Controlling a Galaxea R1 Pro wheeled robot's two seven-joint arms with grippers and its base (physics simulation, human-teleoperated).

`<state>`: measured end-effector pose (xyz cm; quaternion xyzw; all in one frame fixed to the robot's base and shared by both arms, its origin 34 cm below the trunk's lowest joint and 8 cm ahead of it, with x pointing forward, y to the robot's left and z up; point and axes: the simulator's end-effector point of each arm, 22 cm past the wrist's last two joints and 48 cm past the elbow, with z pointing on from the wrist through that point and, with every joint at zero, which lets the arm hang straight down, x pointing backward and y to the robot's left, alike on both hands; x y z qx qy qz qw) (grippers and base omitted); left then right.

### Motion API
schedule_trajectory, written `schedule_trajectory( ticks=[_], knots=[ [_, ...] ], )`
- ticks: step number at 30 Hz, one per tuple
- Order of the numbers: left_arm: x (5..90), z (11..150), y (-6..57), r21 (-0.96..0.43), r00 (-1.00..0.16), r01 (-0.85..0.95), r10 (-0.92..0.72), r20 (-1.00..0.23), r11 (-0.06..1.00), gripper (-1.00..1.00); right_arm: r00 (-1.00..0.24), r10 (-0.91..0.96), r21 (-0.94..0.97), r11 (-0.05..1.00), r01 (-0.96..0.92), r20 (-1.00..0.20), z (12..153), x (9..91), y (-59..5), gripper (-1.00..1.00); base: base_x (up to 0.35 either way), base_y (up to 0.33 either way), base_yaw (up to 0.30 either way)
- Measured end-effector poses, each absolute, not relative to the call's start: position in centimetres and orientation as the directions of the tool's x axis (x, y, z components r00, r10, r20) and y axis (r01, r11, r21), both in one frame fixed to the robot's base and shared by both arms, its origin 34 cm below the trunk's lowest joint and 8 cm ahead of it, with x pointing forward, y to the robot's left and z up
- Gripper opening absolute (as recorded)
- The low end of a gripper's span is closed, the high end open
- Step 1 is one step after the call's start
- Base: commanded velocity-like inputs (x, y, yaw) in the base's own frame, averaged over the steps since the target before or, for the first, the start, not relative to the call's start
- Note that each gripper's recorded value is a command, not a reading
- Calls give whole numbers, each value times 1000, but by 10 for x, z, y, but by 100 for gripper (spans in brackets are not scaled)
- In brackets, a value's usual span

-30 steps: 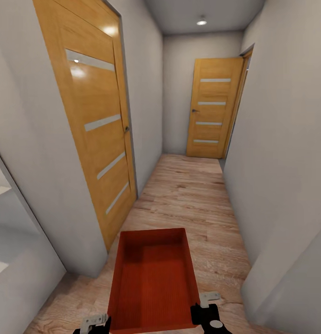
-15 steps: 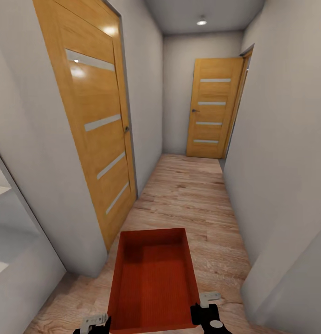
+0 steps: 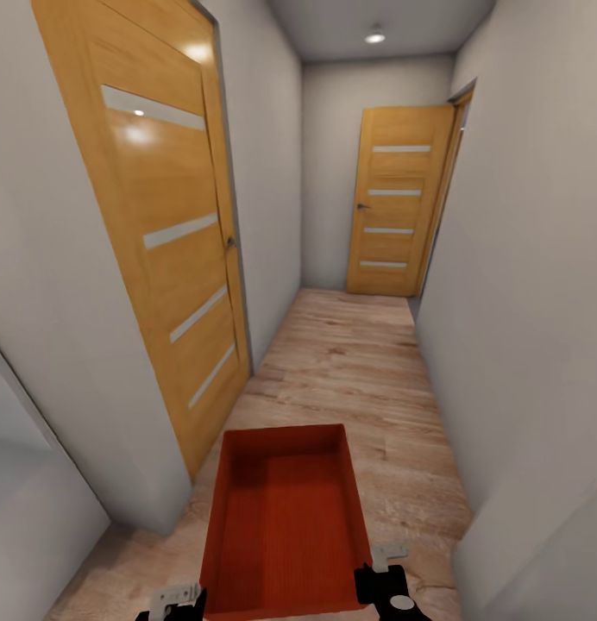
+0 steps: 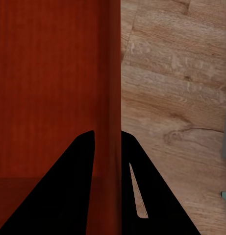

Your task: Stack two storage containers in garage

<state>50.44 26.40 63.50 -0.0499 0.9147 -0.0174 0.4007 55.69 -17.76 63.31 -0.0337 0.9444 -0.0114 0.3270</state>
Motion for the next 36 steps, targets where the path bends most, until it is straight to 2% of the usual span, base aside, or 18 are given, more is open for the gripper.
schedule_trajectory(
  ticks=[9, 21, 36],
  knots=[
    [504, 635, 264, -72, -674, -77, -105, -731, 994, -100, -784, -71, -44, 997, -56, -617, 633, 557, -177, -100, 326, -90, -17],
    [504, 635, 264, -73, -674, -77, -106, -731, 994, -100, -784, -70, -43, 998, -56, -617, 633, 557, -178, -100, 338, -21, -175],
    [504, 635, 264, -72, -674, -77, -105, -731, 994, -100, -784, -71, -44, 997, -56, -617, 633, 557, -178, -100, 345, 0, -7]
  ],
)
